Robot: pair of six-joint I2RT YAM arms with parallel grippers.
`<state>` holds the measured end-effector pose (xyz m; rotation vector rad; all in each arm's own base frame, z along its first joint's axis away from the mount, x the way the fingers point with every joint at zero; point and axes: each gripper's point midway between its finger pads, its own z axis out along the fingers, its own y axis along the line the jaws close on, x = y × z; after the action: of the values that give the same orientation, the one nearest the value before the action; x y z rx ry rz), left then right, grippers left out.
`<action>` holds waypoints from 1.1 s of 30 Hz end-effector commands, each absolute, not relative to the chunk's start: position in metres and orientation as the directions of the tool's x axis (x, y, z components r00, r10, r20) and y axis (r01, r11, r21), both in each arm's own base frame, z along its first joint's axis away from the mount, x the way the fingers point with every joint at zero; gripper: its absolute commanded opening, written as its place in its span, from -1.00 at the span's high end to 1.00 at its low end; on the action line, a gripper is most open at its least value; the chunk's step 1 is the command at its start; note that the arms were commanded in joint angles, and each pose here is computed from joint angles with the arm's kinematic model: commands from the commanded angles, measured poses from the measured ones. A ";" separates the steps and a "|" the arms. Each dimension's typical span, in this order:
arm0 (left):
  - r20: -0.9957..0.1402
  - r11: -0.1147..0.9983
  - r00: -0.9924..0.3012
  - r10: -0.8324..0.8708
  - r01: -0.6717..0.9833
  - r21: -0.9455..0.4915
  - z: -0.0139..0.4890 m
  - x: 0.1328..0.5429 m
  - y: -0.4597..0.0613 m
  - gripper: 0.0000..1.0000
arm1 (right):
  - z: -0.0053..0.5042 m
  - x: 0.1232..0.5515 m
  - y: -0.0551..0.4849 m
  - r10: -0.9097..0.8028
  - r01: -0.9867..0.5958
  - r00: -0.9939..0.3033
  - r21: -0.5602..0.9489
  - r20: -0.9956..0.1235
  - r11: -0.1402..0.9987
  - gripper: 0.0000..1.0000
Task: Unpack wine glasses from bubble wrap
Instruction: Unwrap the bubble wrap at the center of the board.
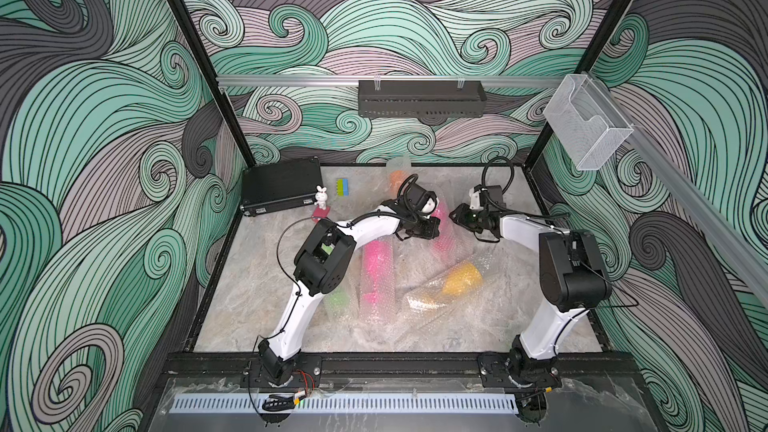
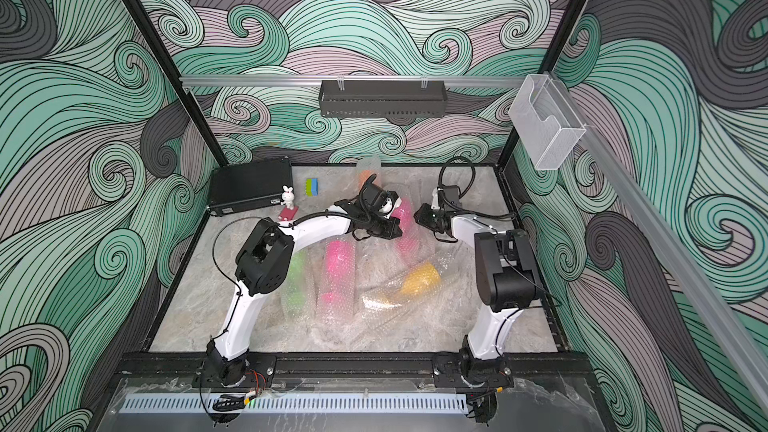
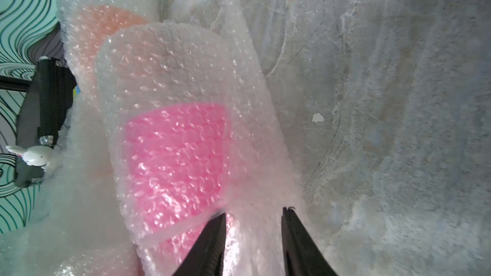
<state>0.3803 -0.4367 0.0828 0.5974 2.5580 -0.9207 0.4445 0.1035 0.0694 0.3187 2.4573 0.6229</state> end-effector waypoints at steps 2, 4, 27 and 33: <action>-0.485 0.683 -0.834 0.262 0.515 -0.518 0.102 0.386 -0.438 1.00 | 0.083 0.436 0.094 0.301 0.053 -0.791 0.431 -0.532 0.901 0.07; -0.487 0.683 -0.834 0.260 0.515 -0.518 0.104 0.387 -0.437 1.00 | 0.081 0.433 0.094 0.284 0.048 -0.801 0.417 -0.527 0.908 0.07; -0.538 0.637 -0.807 0.244 0.551 -0.539 0.125 0.399 -0.441 0.20 | 0.085 0.444 0.054 0.319 0.154 -0.760 0.320 -0.566 0.935 1.00; -0.562 0.634 -0.799 0.215 0.552 -0.541 0.137 0.407 -0.439 0.02 | 0.102 0.450 0.017 0.372 0.235 -0.698 0.295 -0.612 0.926 1.00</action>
<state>0.3960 -0.4353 0.1011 0.6036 2.4998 -0.9735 0.4387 0.0391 0.0720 0.3839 2.4603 0.3164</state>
